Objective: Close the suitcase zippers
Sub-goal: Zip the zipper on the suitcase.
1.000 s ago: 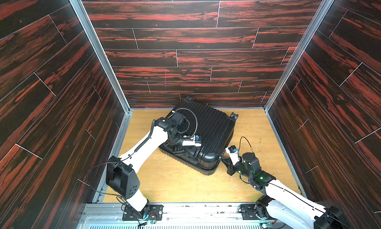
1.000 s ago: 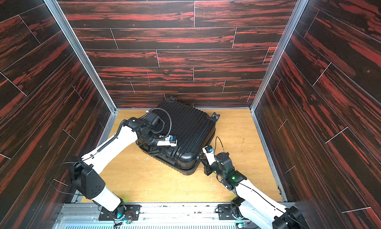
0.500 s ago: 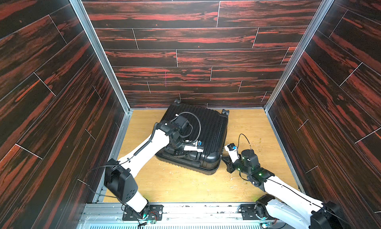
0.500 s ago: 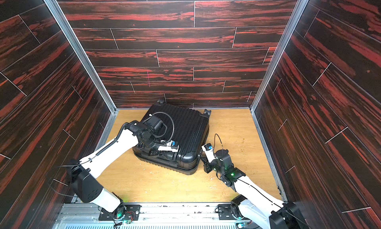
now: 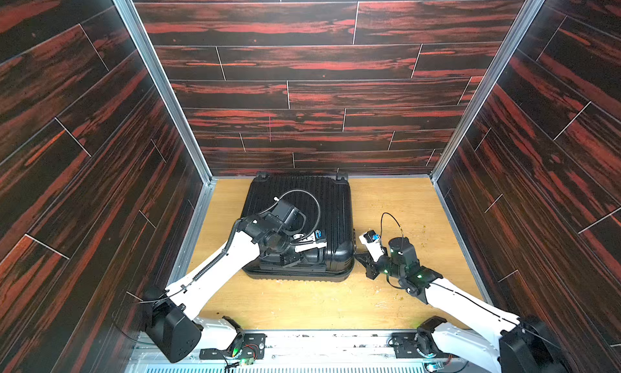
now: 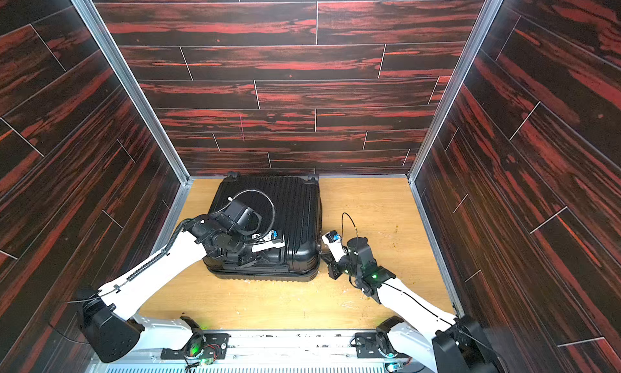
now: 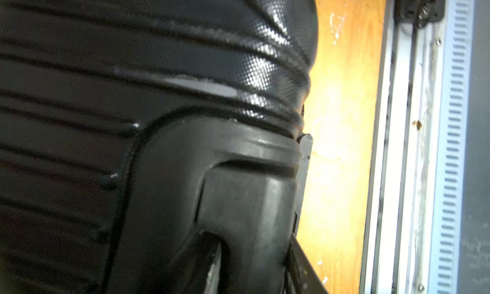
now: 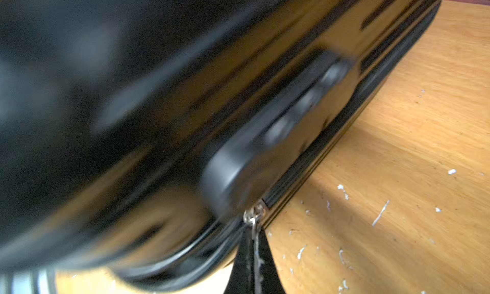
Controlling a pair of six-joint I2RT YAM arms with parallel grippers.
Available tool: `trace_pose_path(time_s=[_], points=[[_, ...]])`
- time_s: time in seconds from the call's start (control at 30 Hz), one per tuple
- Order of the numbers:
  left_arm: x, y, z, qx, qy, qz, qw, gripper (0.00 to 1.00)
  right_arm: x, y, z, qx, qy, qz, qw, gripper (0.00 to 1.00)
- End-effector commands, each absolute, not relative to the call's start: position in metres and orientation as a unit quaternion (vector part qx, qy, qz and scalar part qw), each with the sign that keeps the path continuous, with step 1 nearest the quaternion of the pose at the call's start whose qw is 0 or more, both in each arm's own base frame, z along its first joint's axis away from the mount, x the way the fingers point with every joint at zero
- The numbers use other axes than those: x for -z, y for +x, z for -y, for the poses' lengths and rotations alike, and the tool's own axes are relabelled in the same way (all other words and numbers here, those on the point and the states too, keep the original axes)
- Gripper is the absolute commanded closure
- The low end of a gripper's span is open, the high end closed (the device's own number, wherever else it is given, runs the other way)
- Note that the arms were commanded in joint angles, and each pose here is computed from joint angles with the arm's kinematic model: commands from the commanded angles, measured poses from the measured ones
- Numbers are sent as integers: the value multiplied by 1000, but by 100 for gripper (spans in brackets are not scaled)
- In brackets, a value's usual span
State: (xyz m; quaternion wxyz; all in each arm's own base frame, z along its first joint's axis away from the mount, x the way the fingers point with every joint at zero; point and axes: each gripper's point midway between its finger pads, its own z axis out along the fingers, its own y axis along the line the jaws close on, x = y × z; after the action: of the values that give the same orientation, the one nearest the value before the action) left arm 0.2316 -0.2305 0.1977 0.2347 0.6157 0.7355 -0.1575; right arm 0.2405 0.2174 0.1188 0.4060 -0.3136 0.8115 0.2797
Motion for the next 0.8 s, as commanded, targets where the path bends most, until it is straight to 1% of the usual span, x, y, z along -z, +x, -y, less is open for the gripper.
trace_pose_path(time_s=[0.0,0.23,0.43,0.57,0.77], points=[[-227,290,215,87,499,-798,326,73,-136,211,-237,-345,-363,-770,396,100],[-244,311,219,81,453,-809,366,75,-136,198,-240,-348,-375,-765,391,100],[-250,316,236,134,417,-811,387,76,-139,199,-249,-361,-375,-757,395,100],[-246,320,246,157,408,-813,384,76,-141,207,-256,-349,-370,-755,414,100],[-229,331,254,162,380,-835,363,78,-141,210,-271,-353,-377,-743,426,100]])
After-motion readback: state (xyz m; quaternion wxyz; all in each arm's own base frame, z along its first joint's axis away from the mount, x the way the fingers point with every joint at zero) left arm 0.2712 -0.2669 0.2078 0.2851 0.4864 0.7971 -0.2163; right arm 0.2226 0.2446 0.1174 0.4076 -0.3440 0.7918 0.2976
